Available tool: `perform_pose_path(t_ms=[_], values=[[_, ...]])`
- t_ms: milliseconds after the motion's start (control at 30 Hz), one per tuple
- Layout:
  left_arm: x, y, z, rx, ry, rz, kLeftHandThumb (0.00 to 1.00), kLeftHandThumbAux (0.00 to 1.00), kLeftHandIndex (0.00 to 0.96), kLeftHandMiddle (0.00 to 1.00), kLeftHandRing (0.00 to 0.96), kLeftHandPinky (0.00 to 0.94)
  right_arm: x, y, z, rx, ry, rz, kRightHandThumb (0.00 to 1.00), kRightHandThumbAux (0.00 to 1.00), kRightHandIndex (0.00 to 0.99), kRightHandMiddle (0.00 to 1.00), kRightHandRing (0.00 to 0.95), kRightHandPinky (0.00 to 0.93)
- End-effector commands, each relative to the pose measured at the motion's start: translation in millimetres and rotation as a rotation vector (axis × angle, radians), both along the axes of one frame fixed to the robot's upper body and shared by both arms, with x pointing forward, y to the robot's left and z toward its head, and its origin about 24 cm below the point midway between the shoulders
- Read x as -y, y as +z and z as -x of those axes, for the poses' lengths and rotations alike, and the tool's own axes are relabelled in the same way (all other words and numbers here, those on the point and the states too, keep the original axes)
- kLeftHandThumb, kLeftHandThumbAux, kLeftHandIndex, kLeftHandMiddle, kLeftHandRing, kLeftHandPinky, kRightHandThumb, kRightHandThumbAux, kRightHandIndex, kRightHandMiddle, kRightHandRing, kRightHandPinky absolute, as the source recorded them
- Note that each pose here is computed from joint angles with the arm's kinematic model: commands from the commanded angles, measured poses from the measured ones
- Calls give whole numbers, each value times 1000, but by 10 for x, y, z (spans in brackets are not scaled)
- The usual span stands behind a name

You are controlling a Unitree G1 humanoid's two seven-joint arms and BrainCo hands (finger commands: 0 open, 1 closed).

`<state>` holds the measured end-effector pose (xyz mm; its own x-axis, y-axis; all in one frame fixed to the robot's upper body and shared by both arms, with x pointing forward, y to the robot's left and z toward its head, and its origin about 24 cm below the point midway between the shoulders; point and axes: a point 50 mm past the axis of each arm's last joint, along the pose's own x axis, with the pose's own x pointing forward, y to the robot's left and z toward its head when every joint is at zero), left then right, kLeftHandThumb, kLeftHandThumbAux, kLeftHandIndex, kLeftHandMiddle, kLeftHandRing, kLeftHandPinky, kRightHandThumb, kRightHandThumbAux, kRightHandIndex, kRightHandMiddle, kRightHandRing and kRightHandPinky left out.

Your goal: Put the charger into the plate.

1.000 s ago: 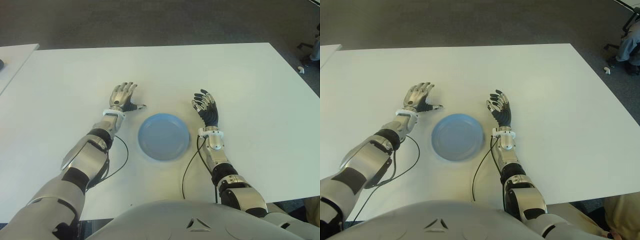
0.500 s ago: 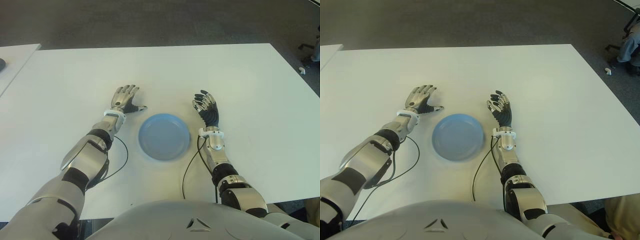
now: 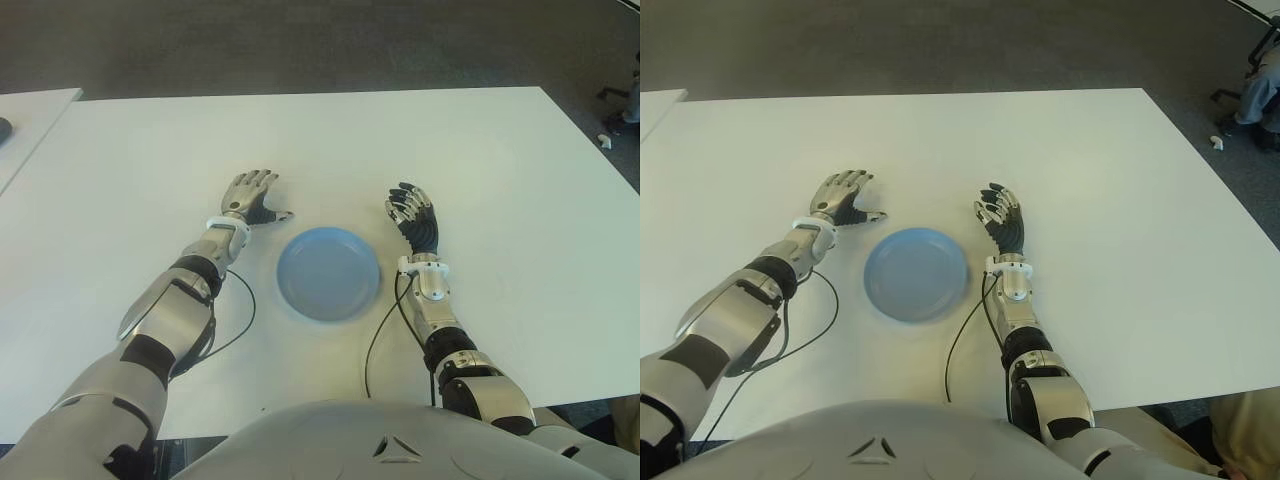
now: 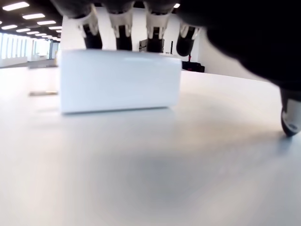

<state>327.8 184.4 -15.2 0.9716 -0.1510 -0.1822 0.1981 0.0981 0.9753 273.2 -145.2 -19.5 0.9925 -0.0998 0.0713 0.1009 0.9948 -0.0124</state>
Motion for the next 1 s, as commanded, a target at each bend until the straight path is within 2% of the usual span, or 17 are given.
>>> perform_pose_path(t_ms=[33,533,633,733,767,833,867,933,967,1000], values=[[-139,-437,377,-279,48,-7,0,387,0,0,0,0,155,-761,794,-389,-65,-17,0,760,246,351,305,273],[-158,-498,443,-342,100,90,0,343,0,0,0,0,203,-787,826,-408,-62,-28,0,723,237,348,284,233],[-160,-495,439,-327,135,129,0,341,0,0,0,0,207,-789,830,-409,-61,-28,0,719,234,347,281,224],[-160,-494,439,-315,156,150,1,347,0,0,0,40,211,-789,832,-409,-60,-28,0,716,233,350,283,234],[-160,-483,436,-269,173,156,1,347,0,0,0,44,213,-790,833,-409,-59,-29,0,715,233,350,283,235],[-160,-456,433,-166,204,155,45,344,40,34,73,176,214,-791,834,-409,-56,-33,0,711,236,355,289,249],[-161,-443,434,-119,213,150,83,349,80,98,141,243,214,-792,834,-409,-55,-34,0,708,235,355,290,251],[-161,-424,438,-51,221,136,206,362,199,319,364,448,214,-792,834,-409,-53,-37,0,700,234,354,292,256],[-165,-413,440,-13,220,113,230,364,221,365,408,486,214,-791,833,-408,-51,-38,0,699,234,354,292,257],[-180,-414,461,26,217,77,274,366,272,445,487,577,214,-790,835,-407,-51,-40,0,695,231,352,292,256]])
